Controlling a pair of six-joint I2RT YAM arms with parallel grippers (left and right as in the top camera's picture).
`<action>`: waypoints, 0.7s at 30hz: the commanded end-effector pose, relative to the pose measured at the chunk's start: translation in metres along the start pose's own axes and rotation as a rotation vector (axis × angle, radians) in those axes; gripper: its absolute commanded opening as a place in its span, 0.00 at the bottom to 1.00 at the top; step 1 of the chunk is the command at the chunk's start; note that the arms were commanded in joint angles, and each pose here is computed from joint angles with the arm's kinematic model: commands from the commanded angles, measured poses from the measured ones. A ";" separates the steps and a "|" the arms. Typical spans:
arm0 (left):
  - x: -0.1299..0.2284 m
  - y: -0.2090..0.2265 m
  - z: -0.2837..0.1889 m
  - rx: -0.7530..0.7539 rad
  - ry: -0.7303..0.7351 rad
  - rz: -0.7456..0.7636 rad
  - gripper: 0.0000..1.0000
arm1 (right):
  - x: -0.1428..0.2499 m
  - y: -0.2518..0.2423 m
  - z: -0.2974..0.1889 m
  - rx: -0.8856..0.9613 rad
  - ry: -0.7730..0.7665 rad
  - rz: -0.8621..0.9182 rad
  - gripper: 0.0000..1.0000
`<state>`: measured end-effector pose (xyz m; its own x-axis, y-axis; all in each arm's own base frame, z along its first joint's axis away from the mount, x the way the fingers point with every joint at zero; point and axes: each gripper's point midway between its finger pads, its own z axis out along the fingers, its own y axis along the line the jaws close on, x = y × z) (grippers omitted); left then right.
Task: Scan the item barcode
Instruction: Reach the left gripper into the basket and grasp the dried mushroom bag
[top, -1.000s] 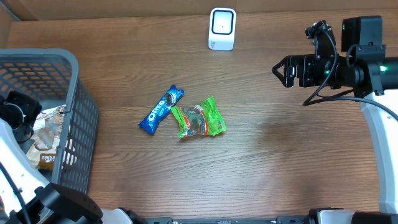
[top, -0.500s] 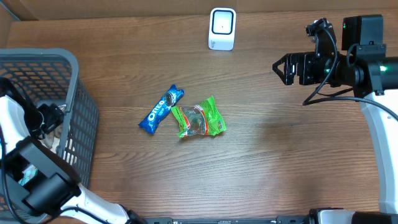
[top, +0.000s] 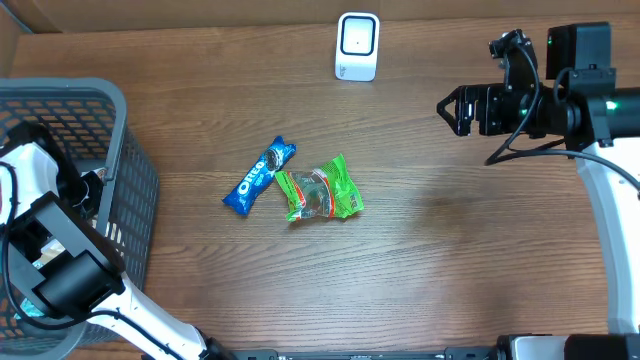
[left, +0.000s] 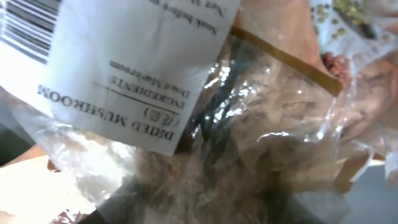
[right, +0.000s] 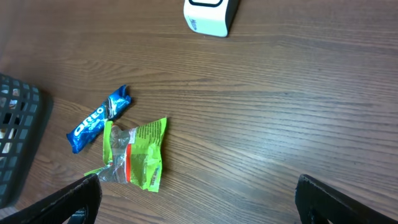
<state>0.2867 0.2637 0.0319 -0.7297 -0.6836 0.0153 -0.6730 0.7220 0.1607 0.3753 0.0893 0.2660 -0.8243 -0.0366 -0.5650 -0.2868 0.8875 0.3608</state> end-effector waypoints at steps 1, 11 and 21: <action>0.016 0.003 0.031 -0.038 0.105 -0.006 0.34 | -0.004 0.000 0.003 -0.003 0.002 0.002 1.00; -0.010 0.004 -0.055 0.025 0.059 -0.080 0.11 | -0.003 0.000 0.004 -0.003 0.005 0.004 1.00; -0.029 -0.030 -0.259 0.388 -0.358 -0.009 0.19 | -0.003 0.000 0.004 -0.003 0.005 0.004 1.00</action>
<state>0.3423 0.2631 0.2225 -0.6719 -0.7167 -0.1866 -0.7182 0.6921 -0.0718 0.3779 0.0894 0.2586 -0.8365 -0.0367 -0.5468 -0.2786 0.8877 0.3665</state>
